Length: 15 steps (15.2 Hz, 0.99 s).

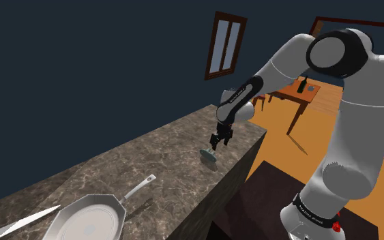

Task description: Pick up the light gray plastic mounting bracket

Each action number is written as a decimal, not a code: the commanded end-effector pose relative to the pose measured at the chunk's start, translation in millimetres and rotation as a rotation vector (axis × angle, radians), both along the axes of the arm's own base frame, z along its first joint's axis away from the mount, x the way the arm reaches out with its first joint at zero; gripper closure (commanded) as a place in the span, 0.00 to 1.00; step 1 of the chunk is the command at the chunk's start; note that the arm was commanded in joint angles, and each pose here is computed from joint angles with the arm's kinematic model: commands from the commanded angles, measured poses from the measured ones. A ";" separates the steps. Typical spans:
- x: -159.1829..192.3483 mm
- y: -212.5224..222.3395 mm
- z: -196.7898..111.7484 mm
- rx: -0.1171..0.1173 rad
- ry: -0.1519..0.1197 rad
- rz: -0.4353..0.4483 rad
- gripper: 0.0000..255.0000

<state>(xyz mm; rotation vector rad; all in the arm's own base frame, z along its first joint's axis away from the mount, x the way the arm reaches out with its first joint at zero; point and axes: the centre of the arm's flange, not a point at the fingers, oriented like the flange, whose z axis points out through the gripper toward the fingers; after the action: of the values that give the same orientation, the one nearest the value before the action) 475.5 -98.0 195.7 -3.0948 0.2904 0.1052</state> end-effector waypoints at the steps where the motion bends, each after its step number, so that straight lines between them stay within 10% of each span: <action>1: 11.4 -5.4 -23.0 -0.003 -0.012 -0.002 0.00; 15: 45.0 -19.8 -112.9 -0.008 -0.040 -0.008 0.00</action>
<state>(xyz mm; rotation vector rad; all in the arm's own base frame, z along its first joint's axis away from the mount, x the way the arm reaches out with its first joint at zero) 520.3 -117.6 85.1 -3.0987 0.3030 0.0432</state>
